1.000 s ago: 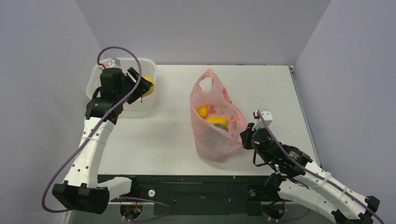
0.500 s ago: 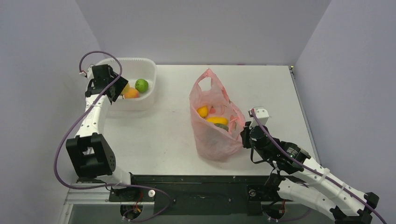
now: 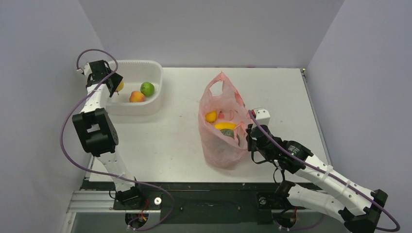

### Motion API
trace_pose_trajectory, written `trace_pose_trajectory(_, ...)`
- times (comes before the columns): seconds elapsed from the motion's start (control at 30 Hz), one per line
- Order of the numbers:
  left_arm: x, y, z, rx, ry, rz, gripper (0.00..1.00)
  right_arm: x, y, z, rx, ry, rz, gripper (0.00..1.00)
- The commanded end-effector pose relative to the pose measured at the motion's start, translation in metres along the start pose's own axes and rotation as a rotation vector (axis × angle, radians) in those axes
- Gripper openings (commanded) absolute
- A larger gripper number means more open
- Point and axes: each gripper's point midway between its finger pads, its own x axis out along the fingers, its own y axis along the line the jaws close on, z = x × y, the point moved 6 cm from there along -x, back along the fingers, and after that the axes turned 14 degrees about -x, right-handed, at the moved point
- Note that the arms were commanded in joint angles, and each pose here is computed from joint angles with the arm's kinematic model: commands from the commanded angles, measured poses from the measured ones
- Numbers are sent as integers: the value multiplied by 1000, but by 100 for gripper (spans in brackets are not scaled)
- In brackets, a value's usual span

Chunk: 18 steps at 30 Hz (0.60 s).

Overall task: Take the fake fruits out of the plastic bag
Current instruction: Place the fake fruit in the bin.

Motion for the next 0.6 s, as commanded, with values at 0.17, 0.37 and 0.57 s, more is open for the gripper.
trace_pose_trajectory(0.17,51,-24,14,250,-155,79,6,-1,-17,16,25,18,-101,0)
trace_pose_trajectory(0.37,83,-32,-4,394,-142,104,15,-2,-20,15,5,96,-118,0)
trace_pose_trajectory(0.57,97,-30,-24,467,-158,158,24,-7,-26,13,9,133,-149,0)
